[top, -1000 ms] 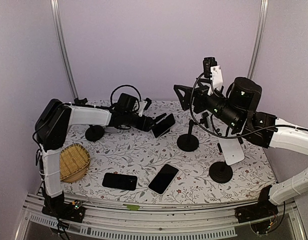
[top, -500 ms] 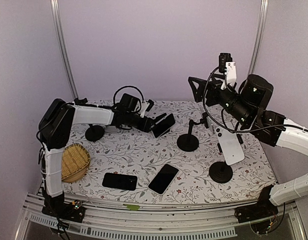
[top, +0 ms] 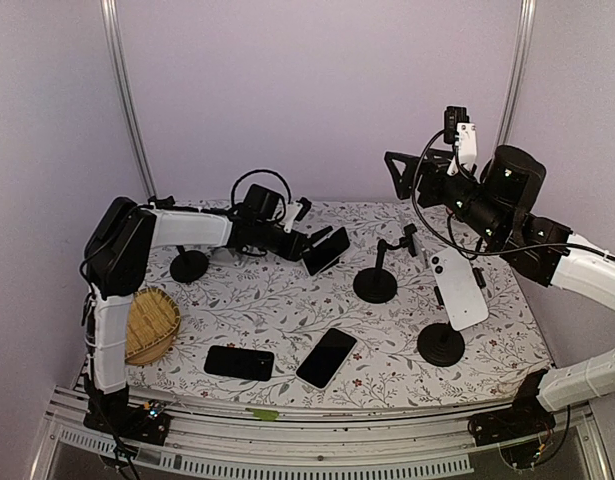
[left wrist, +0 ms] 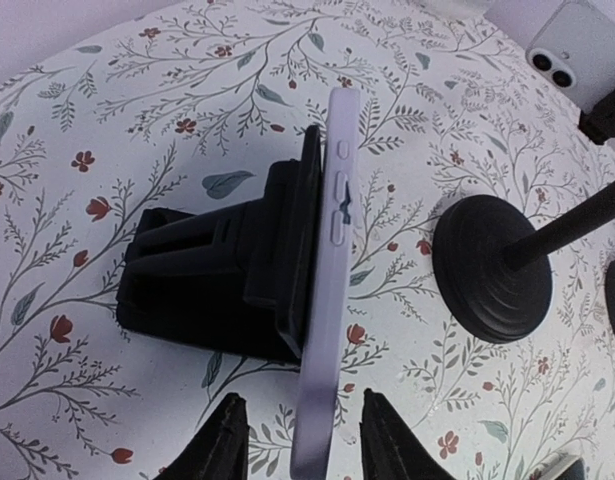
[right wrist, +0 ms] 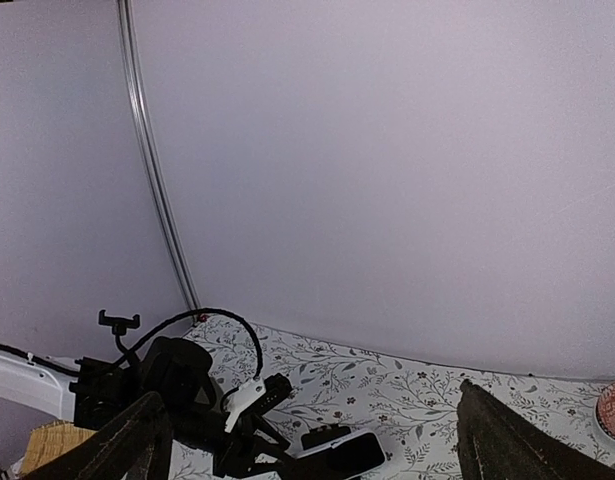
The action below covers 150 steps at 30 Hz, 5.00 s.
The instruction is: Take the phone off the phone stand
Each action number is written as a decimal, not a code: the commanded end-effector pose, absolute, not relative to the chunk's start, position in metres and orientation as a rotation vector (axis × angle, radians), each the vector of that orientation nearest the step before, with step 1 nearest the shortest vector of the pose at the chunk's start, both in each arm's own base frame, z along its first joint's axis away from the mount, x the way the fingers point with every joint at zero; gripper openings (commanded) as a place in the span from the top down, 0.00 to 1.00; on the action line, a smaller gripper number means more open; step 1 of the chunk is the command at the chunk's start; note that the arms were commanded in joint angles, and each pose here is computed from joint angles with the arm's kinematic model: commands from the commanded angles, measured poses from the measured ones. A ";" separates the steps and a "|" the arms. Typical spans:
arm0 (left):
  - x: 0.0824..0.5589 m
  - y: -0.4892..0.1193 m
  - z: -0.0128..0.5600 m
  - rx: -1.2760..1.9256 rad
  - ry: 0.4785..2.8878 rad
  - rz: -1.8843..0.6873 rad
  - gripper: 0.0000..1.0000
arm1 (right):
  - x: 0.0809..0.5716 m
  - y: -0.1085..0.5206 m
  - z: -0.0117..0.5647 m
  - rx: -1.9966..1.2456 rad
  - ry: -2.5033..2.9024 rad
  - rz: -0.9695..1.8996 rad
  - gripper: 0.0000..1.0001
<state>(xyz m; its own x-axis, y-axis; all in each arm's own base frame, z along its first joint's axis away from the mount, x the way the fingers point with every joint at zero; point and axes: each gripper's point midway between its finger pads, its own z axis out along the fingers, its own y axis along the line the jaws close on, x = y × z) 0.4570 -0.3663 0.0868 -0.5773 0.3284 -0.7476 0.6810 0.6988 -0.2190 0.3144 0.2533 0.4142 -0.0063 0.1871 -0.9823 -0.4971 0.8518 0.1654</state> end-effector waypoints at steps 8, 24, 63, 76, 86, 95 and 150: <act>0.463 -0.365 0.076 0.780 2.232 -0.644 0.65 | 0.313 0.253 0.410 -0.269 1.493 0.575 0.01; 0.456 -0.372 0.071 0.809 2.238 -0.673 0.72 | 0.312 0.253 0.411 -0.270 1.491 0.580 0.01; 0.373 -0.405 0.219 0.754 1.995 -0.686 1.00 | 0.313 0.255 0.409 -0.272 1.493 0.586 0.01; 0.306 -0.347 0.213 0.579 2.000 -0.758 1.00 | 0.312 0.257 0.412 -0.261 1.473 0.614 0.01; 0.265 -0.318 0.186 0.453 2.026 -0.821 1.00 | 0.318 0.268 0.407 -0.280 1.482 0.633 0.01; 0.254 -0.298 0.160 0.244 2.021 -0.911 1.00 | 0.327 0.279 0.400 -0.293 1.504 0.635 0.01; 0.252 -0.274 0.019 -0.003 2.309 -0.730 0.82 | 0.337 0.282 0.389 -0.289 1.529 0.593 0.01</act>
<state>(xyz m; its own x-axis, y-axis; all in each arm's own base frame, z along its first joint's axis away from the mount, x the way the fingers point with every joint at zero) 0.2567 -0.2924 0.0458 -0.7400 -0.2536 -0.6230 0.2410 0.7648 -0.5975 0.3329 0.2845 0.3713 -0.0974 0.1433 -0.9849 -0.5366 0.8259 0.1732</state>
